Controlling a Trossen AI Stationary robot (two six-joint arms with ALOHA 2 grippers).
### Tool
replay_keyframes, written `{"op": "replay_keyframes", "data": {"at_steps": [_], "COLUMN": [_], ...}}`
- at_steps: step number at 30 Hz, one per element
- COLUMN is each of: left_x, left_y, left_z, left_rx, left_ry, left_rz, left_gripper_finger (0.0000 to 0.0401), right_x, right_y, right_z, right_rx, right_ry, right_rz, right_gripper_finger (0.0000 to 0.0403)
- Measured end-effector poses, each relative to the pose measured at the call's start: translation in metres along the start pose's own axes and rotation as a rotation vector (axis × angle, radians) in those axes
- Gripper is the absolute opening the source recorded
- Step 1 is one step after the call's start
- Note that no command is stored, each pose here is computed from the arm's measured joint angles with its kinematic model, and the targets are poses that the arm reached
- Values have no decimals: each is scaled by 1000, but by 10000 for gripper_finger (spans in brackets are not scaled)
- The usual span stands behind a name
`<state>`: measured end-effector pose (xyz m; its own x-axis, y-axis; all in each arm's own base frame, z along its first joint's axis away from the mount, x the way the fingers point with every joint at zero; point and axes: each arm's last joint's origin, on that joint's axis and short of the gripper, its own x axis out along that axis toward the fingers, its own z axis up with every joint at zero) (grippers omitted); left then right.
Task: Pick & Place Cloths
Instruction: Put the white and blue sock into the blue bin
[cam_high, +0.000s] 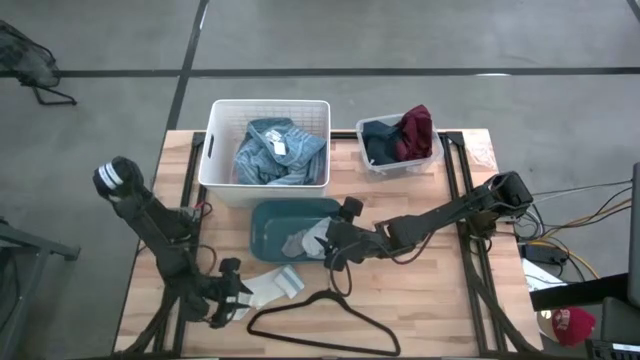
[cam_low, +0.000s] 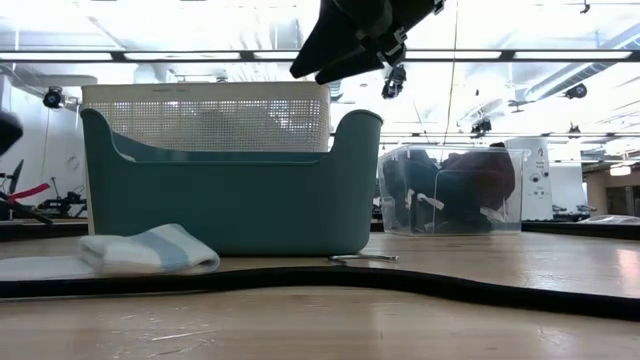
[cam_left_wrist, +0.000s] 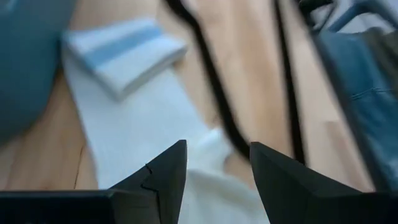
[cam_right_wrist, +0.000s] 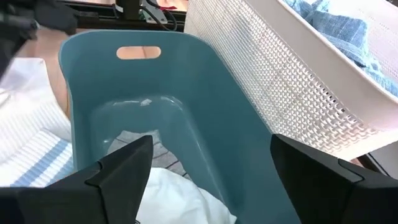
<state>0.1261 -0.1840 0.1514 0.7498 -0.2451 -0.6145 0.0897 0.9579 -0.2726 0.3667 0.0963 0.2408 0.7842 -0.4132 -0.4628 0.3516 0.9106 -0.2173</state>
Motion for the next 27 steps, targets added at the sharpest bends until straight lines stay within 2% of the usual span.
{"op": "replay_keyframes", "data": {"at_steps": [6, 12, 18, 22, 27], "left_x": [12, 22, 28, 30, 31], "left_y": [6, 8, 9, 11, 11], "left_z": [-15, -24, -30, -32, -32], "left_rx": [-72, -129, -119, -119, -117], "left_ry": [72, 97, 97, 91, 89], "left_rz": [95, 139, 177, 198, 198], "left_gripper_finger": [182, 182, 178, 150, 76], "right_x": [-1, -1, -1, -1, -1], "right_y": [1, 1, 1, 1, 1], "right_z": [0, 0, 0, 0, 0], "right_rx": [15, 15, 14, 15, 15], "right_ry": [0, 0, 1, 1, 1], "right_rz": [3, 4, 4, 4, 4], "right_gripper_finger": [329, 328, 313, 298, 280]}}
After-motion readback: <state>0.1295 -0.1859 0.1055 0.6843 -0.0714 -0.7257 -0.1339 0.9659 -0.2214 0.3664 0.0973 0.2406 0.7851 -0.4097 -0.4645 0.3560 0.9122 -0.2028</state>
